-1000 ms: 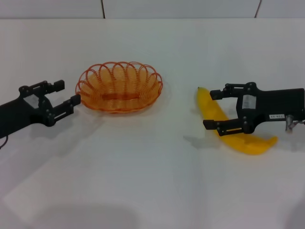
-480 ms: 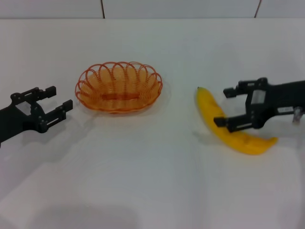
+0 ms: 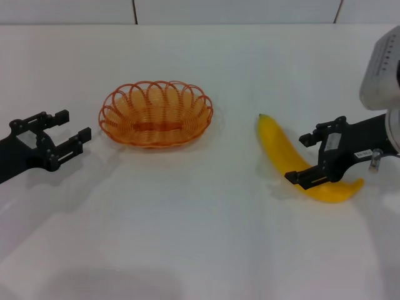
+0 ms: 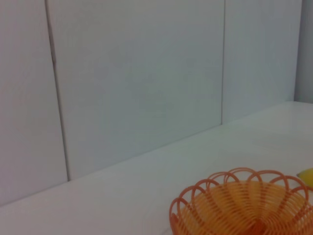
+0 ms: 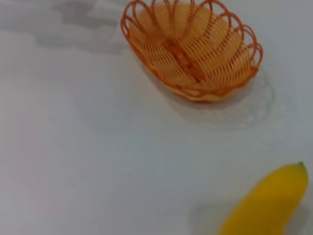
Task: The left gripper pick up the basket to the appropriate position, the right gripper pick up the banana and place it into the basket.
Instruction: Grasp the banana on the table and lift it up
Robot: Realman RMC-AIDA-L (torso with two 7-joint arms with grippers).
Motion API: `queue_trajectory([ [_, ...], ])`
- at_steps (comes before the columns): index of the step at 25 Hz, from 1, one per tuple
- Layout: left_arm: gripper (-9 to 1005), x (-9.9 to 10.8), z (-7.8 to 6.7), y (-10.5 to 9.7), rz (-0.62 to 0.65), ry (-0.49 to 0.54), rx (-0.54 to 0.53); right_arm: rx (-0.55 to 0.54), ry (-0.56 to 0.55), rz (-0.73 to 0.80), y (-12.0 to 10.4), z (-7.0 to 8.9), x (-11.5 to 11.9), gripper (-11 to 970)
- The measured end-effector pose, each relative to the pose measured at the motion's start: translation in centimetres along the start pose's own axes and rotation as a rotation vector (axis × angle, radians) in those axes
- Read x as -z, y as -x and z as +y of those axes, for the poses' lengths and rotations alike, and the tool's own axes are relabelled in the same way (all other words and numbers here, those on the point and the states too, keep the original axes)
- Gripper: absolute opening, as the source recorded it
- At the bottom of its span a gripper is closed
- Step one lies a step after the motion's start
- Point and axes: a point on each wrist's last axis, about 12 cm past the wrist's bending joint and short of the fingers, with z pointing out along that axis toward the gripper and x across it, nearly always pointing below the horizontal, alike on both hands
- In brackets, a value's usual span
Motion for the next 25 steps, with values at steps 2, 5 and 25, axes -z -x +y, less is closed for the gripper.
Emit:
queue_trajectory([
  [2, 599, 0.0, 0.0, 0.0, 0.000, -0.001, 0.000, 0.000, -0.004, 0.023, 0.1, 0.0, -0.1, 863],
  [5, 598, -0.1, 0.0, 0.0, 0.000, -0.003, -0.001, 0.003, -0.004, 0.061, 0.3, 0.1, -0.5, 864],
  [25, 597, -0.5, 0.2, 0.2, 0.005, 0.007, -0.006, 0.016, 0.014, 0.174, 0.4, -0.4, -2.4, 864],
])
